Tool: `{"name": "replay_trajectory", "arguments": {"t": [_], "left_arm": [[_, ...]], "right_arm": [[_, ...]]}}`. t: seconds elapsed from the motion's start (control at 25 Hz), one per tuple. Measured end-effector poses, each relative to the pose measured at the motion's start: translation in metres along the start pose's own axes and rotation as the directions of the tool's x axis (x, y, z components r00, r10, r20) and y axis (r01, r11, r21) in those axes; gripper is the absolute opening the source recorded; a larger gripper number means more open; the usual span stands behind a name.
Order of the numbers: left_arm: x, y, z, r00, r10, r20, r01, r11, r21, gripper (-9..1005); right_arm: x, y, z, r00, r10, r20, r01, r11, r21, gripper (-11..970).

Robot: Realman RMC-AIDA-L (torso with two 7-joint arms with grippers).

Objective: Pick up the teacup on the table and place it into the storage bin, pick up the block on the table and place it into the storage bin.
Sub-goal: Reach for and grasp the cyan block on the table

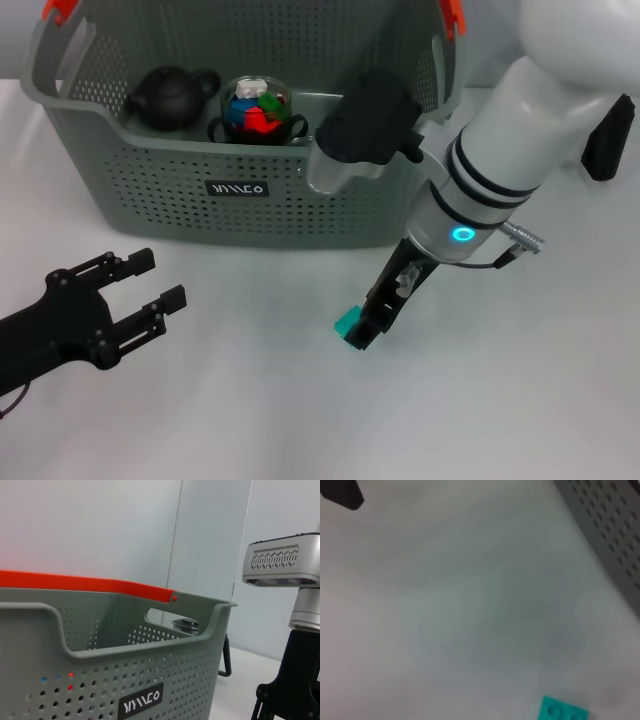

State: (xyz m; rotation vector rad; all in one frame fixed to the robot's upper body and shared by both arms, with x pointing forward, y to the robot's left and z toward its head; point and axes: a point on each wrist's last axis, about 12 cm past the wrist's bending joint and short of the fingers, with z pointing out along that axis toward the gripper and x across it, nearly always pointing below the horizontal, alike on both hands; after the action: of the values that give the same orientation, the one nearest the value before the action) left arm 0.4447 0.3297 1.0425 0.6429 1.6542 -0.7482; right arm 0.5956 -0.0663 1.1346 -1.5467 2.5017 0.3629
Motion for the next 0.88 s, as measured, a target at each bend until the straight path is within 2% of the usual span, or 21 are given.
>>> {"name": "replay_trajectory", "arguments": {"t": [0.32,0.56,0.88], "left_arm": [[0.000,0.000,0.000,1.000,-0.001,0.000,0.001,1.000,-0.001,610],[0.000,0.000,-0.001,1.000,0.000,-0.001,0.000,1.000,-0.003,610],[0.000,0.001,-0.002,1.000,-0.001,0.003,0.001,1.000,-0.012,610]], "right_arm": [[0.000,0.004,0.004,0.999,0.035,0.000,-0.035,0.999,-0.014,799],[0.003,0.002,0.011,0.999,0.044,-0.004,-0.044,0.999,0.010,931],[0.003,0.003,0.016,1.000,0.020,-0.010,-0.019,0.999,0.036,917]]}}
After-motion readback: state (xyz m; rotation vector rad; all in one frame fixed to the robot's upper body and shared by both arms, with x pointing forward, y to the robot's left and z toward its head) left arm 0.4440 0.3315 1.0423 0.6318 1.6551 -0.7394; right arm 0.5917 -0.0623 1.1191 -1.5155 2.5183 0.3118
